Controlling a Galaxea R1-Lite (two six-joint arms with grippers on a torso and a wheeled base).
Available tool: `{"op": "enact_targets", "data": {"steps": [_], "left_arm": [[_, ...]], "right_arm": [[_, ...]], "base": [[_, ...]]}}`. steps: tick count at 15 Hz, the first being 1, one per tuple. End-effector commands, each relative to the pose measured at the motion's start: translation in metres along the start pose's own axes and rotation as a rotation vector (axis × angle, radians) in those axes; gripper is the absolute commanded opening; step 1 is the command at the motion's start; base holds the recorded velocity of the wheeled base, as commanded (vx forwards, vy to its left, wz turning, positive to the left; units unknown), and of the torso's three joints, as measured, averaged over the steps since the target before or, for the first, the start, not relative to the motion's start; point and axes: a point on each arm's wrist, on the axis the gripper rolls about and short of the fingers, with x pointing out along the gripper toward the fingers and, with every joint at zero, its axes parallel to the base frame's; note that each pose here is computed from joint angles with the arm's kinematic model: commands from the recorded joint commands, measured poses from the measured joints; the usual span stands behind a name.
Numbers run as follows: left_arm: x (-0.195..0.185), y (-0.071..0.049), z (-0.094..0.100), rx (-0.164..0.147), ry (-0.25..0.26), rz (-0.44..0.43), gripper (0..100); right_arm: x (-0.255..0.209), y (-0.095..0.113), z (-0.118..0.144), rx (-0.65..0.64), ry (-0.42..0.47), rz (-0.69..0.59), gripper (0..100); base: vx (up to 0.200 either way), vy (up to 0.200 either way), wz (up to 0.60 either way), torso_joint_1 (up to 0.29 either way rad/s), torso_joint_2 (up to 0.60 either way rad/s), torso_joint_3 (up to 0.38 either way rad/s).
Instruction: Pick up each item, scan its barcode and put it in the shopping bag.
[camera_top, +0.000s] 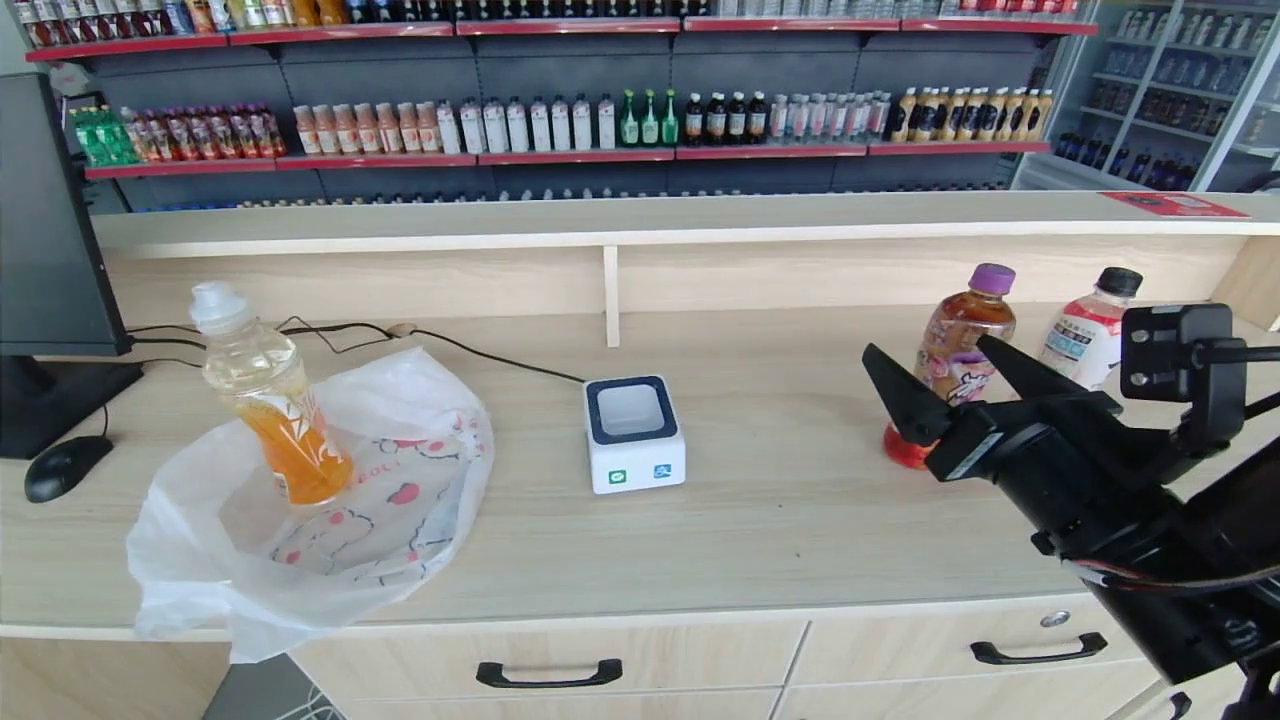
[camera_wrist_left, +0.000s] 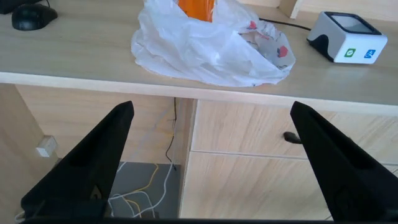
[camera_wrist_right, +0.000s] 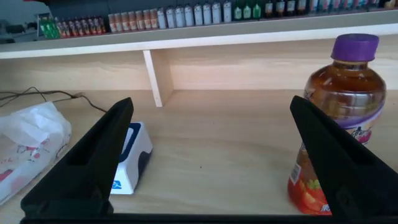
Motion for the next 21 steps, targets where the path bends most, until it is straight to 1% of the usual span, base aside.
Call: {"op": "enact_targets", "data": {"steps": [1, 4, 6, 7, 11, 15, 18, 20, 21], "left_arm": [[0.000, 0.000, 0.000, 0.000, -0.001, 0.001, 100], [0.000, 0.000, 0.000, 0.001, -0.001, 0.002, 100], [0.000, 0.000, 0.000, 0.001, -0.001, 0.001, 100], [0.000, 0.000, 0.000, 0.001, -0.001, 0.001, 100], [0.000, 0.000, 0.000, 0.001, -0.001, 0.001, 100], [0.000, 0.000, 0.000, 0.001, -0.001, 0.001, 100], [0.000, 0.000, 0.000, 0.003, -0.001, 0.001, 100], [0.000, 0.000, 0.000, 0.003, -0.001, 0.001, 100], [0.000, 0.000, 0.000, 0.003, -0.001, 0.001, 100]], "right_arm": [[-0.005, -0.001, -0.005, -0.009, 0.028, 0.002, 100], [-0.015, 0.002, -0.019, -0.026, 0.101, 0.028, 100], [-0.028, 0.006, -0.032, -0.041, 0.171, 0.062, 100], [-0.025, 0.007, -0.035, -0.044, 0.180, 0.061, 100], [-0.007, 0.013, -0.044, -0.045, 0.181, 0.058, 100], [0.017, 0.001, -0.054, -0.058, 0.179, -0.015, 100], [0.030, 0.001, -0.062, -0.066, 0.177, -0.026, 100], [0.030, 0.001, -0.065, -0.074, 0.187, -0.030, 100], [0.033, -0.003, -0.069, -0.080, 0.197, -0.044, 100]], "base": [[0.000, -0.200, 0.00, 0.002, 0.00, 0.002], [0.000, -0.200, 0.00, 0.005, 0.00, 0.002], [0.000, 0.000, 0.00, 0.000, 0.00, 0.000], [0.000, 0.000, 0.00, 0.000, 0.00, 0.000], [0.000, 0.000, 0.00, 0.000, 0.00, 0.000], [0.000, 0.000, 0.00, 0.000, 0.00, 0.000], [0.000, 0.000, 0.00, 0.000, 0.00, 0.000], [0.000, 0.000, 0.00, 0.000, 0.00, 0.000], [0.000, 0.000, 0.00, 0.000, 0.00, 0.000]]}}
